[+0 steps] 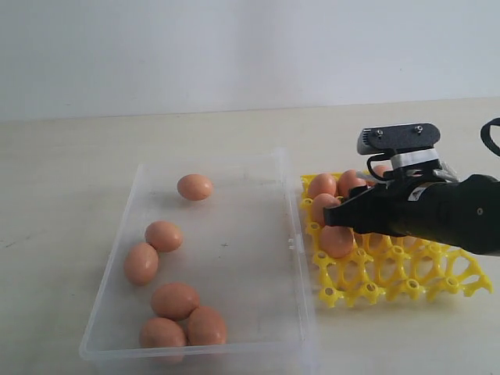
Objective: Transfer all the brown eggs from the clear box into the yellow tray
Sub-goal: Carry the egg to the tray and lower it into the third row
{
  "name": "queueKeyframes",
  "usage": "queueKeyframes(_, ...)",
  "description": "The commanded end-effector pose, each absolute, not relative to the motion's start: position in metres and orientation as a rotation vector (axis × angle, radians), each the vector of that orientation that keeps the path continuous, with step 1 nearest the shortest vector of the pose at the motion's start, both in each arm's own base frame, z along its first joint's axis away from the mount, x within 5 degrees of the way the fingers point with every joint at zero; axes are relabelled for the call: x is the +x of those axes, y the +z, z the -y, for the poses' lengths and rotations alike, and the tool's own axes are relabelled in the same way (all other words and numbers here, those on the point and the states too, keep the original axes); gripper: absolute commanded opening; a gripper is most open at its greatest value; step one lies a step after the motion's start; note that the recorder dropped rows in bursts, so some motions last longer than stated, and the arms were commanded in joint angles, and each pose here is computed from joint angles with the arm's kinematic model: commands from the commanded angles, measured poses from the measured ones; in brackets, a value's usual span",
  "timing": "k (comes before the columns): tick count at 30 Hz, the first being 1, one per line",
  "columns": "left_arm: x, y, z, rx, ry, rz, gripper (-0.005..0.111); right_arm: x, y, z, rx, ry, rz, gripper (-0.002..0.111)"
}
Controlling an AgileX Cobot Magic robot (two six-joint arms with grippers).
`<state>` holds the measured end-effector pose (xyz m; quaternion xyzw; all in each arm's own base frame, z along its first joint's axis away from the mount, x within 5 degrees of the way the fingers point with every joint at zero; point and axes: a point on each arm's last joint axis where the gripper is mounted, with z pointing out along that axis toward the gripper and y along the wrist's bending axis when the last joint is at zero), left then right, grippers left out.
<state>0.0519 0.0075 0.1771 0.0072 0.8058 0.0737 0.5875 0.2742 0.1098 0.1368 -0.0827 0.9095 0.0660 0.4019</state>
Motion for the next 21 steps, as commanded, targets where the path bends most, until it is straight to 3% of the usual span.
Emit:
queueKeyframes(1, 0.0522, 0.1792, -0.0071, 0.018, 0.165, -1.865, 0.0, 0.2757, 0.1351, -0.1097, -0.246, 0.156, -2.303, 0.002)
queueKeyframes(4, 0.0522, 0.1792, -0.0071, 0.018, 0.165, -1.865, 0.0, 0.2756, 0.1349, -0.1097, -0.251, 0.155, -2.305, 0.016)
queueKeyframes(11, 0.0522, 0.1792, -0.0071, 0.018, 0.165, -1.865, 0.0, 0.2748, 0.1341, -0.1099, -0.25, 0.16, -2.318, 0.064)
queueKeyframes(21, 0.0522, 0.1792, -0.0071, 0.018, 0.165, -1.865, 0.0, 0.2737, 0.1355, -0.11, -0.251, 0.166, -2.324, 0.065)
